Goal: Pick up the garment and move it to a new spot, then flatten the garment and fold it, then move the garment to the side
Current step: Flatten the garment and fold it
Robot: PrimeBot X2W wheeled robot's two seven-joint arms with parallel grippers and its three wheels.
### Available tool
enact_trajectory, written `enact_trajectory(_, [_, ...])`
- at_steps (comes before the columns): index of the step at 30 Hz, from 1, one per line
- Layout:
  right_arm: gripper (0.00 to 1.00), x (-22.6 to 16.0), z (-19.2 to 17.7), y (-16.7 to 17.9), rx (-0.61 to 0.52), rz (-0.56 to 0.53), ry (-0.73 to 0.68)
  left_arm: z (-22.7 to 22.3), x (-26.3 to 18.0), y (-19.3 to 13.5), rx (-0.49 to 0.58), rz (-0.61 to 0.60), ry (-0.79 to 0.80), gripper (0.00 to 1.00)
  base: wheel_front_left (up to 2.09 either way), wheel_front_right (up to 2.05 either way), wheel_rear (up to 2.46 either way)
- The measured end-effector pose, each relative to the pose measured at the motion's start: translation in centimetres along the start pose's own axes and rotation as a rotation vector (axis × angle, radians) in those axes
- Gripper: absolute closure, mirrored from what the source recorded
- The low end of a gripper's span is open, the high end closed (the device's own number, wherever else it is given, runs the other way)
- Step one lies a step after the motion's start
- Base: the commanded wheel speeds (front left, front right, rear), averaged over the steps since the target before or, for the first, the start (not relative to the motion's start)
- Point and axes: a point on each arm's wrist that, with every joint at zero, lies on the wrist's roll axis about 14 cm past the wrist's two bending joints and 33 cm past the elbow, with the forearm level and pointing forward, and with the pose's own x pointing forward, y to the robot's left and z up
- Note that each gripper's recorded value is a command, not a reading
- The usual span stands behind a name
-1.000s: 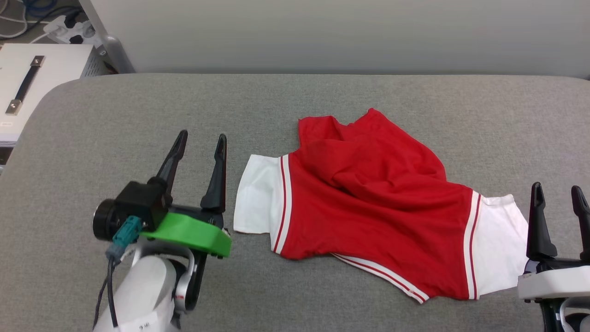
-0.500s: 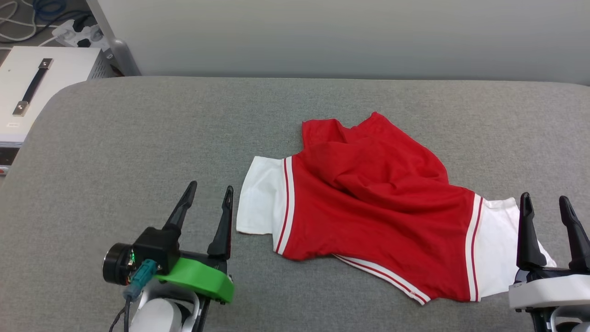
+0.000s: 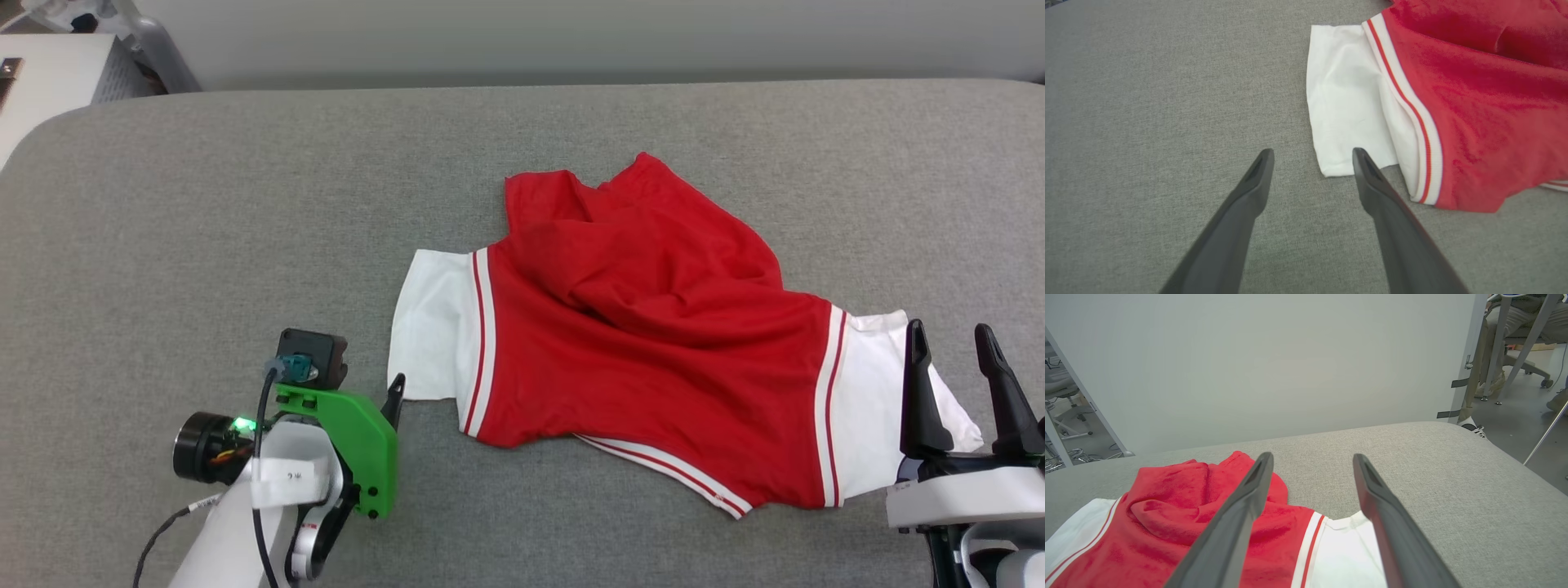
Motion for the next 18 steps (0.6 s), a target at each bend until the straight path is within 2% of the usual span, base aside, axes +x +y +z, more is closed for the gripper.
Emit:
enact_trajectory(4, [0.00,0.2,-0.8,-0.3,-0.003,-0.010,0.021,-0.7,1.0,0.1,0.021,-0.001,0.099,0.00,0.00,0.00,0.00])
enact_trajectory(18, [0.00,0.4,-3.0,-2.0,-0.014,-0.062,0.072,-4.1,4.0,-0.3,0.057,-0.035,0.286,0.00,0.00,0.00,0.00])
